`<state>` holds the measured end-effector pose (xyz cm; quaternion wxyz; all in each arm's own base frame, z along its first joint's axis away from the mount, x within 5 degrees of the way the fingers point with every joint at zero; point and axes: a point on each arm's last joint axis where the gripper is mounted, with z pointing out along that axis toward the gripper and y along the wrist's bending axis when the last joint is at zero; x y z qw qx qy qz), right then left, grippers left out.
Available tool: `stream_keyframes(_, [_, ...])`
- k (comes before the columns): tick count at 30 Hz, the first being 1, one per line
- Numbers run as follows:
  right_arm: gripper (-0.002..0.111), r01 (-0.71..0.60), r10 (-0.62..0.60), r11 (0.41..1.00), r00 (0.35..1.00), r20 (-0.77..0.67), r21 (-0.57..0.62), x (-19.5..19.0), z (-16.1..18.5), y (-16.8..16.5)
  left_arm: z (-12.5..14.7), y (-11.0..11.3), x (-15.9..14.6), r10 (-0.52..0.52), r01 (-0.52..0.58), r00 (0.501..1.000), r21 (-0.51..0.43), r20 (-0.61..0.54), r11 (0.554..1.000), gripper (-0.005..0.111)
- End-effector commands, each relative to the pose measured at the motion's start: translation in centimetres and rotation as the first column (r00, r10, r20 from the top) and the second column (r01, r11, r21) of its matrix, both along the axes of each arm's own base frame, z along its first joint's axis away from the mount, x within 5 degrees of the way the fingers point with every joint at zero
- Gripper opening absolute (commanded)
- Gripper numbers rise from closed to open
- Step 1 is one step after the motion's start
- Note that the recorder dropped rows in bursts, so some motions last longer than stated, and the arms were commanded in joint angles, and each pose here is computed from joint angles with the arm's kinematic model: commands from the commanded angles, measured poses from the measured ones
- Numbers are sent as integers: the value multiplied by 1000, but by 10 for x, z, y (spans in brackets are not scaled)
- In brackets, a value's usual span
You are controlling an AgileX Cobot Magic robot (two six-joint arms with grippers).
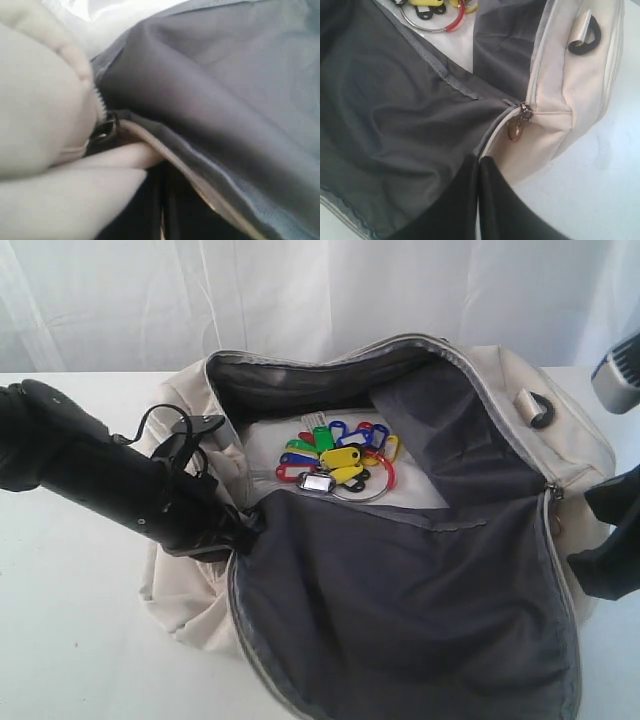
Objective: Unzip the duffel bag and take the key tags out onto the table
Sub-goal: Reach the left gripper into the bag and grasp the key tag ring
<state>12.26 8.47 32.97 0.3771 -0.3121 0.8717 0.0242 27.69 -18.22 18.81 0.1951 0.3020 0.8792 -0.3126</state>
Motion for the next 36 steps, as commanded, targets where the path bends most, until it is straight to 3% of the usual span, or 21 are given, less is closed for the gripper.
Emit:
stream_keyframes(1, [0, -4, 4, 1000, 1000, 14, 3, 0, 0, 0, 10, 8, -13, -38, 45, 997, 104, -68, 994, 0])
stream_keyframes(7, [0, -1, 1, 1000, 1000, 12, 6, 0, 0, 0, 34, 43, -36, -13, 69, 985, 319, -174, 945, 0])
stream_keyframes(9, [0, 2, -2, 1000, 1000, 11, 9, 0, 0, 0, 50, 53, -40, 16, 25, 994, 360, -108, 933, 0])
stream_keyframes(13, [0, 14, -14, 1000, 1000, 6, 19, 0, 0, 0, 97, 54, -39, 57, -73, 996, 294, 61, 953, 0])
stream_keyframes(17, [0, 20, -20, 1000, 1000, -2, 18, -1, -1, 0, 140, 40, -34, 35, -72, 983, 204, 178, 976, 0])
stream_keyframes(23, [0, 52, -52, 998, 999, -8, 33, 0, -1, -1, 173, -15, -7, -117, 72, 960, 177, 255, 981, 0])
stream_keyframes(26, [0, 60, -59, 998, 998, -14, 31, 0, -1, -2, 155, -61, 21, -290, 237, 932, 240, 219, 941, 0])
stream_keyframes(27, [0, 65, -64, 998, 998, -11, 25, 0, -1, -3, 137, -83, 34, -324, 272, 926, 252, 196, 929, 0])
stream_keyframes(30, [0, 99, -99, 995, 995, 0, 5, 1, -1, -6, 94, -114, 51, -430, 364, 883, 300, 191, 882, 1])
stream_keyframes(32, [0, 142, -142, 990, 990, 5, -9, 2, -1, -10, 72, -131, 53, -506, 423, 832, 329, 229, 844, 12])
stream_keyframes(34, [0, 143, -143, 990, 990, 21, 4, -1, 2, -13, 62, -148, 56, -476, 384, 826, 318, 303, 867, 34])
stream_keyframes(35, [0, 142, -142, 990, 990, 25, 9, -1, 3, -13, 59, -151, 57, -469, 373, 823, 318, 320, 871, 38])
stream_keyframes(36, [0, 141, -142, 990, 989, 36, 16, -2, 4, -15, 56, -154, 62, -402, 314, 851, 287, 338, 905, 44])
